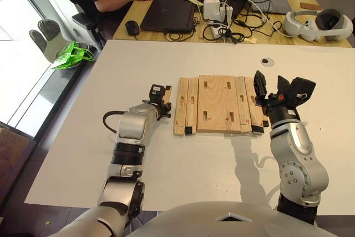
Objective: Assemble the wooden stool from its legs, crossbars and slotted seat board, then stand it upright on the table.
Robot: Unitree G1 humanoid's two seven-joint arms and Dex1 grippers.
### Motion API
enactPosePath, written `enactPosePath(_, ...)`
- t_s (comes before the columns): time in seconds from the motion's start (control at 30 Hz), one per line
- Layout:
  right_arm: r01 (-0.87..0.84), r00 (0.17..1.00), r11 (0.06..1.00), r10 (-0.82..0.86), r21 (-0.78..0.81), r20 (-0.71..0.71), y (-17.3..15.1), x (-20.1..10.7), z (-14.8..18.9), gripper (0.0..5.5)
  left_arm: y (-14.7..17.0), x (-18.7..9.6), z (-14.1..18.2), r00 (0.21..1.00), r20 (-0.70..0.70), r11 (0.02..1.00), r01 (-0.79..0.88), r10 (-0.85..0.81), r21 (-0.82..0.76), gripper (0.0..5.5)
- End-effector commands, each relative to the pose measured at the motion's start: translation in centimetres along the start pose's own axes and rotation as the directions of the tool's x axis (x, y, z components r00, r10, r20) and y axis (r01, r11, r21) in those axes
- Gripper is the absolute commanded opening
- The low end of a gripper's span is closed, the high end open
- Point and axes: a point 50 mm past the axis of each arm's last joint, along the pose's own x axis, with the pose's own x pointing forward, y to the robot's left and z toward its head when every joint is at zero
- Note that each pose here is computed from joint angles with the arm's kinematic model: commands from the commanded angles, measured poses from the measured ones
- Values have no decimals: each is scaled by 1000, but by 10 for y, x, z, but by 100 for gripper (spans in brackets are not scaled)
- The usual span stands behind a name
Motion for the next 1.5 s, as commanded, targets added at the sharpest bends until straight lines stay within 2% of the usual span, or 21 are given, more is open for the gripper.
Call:
enactPosePath(0.03, 4, 1000, 1000, -4, 10, -4, 2, 3, 1, 376, 4, 5, -22, 994, -105, 1000, -9, 8, -6, 136)
enactPosePath(0.3, 1, 1000, 1000, -1, 12, 0, 2, 6, 1, 376, 8, 3, -12, 999, -35, 999, -28, 30, 44, 130)
enactPosePath(0.4, -3, 1000, 1000, 3, 18, 2, 1, 9, 3, 376, 25, -9, 15, 987, 117, 989, -122, 112, 81, 130)
enactPosePath(0.5, -6, 1000, 999, 7, 41, -10, -2, 13, 3, 376, 31, -30, 54, 935, 326, 980, -176, 137, 94, 129)
enactPosePath(0.63, -49, 997, 993, 55, 109, -56, -2, 23, 2, 376, 21, -60, 94, 833, 546, 971, -199, 94, 136, 129)
enactPosePath(0.73, -152, 977, 968, 178, 197, -121, 3, 29, 0, 376, -6, -77, 108, 774, 632, 957, -156, -34, 243, 129)
enactPosePath(0.87, -317, 918, 878, 380, 359, -117, 14, 39, 9, 376, -53, -87, 98, 718, 636, 893, -43, -283, 447, 129)
enactPosePath(1.03, -406, 877, 780, 480, 477, -38, 8, 55, 33, 376, -74, -94, 82, 685, 615, 812, -57, -391, 580, 129)
enactPosePath(1.2, -424, 853, 727, 521, 540, -31, 3, 60, 38, 376, -80, -96, 80, 668, 623, 805, -60, -407, 590, 129)
enactPosePath(1.37, -502, 773, 611, 635, 612, 1, 9, 55, 40, 376, -88, -99, 81, 647, 627, 807, -28, -435, 589, 129)
enactPosePath(1.5, -519, 748, 584, 664, 624, 1, 10, 57, 38, 376, -94, -106, 82, 614, 620, 800, 32, -489, 599, 129)
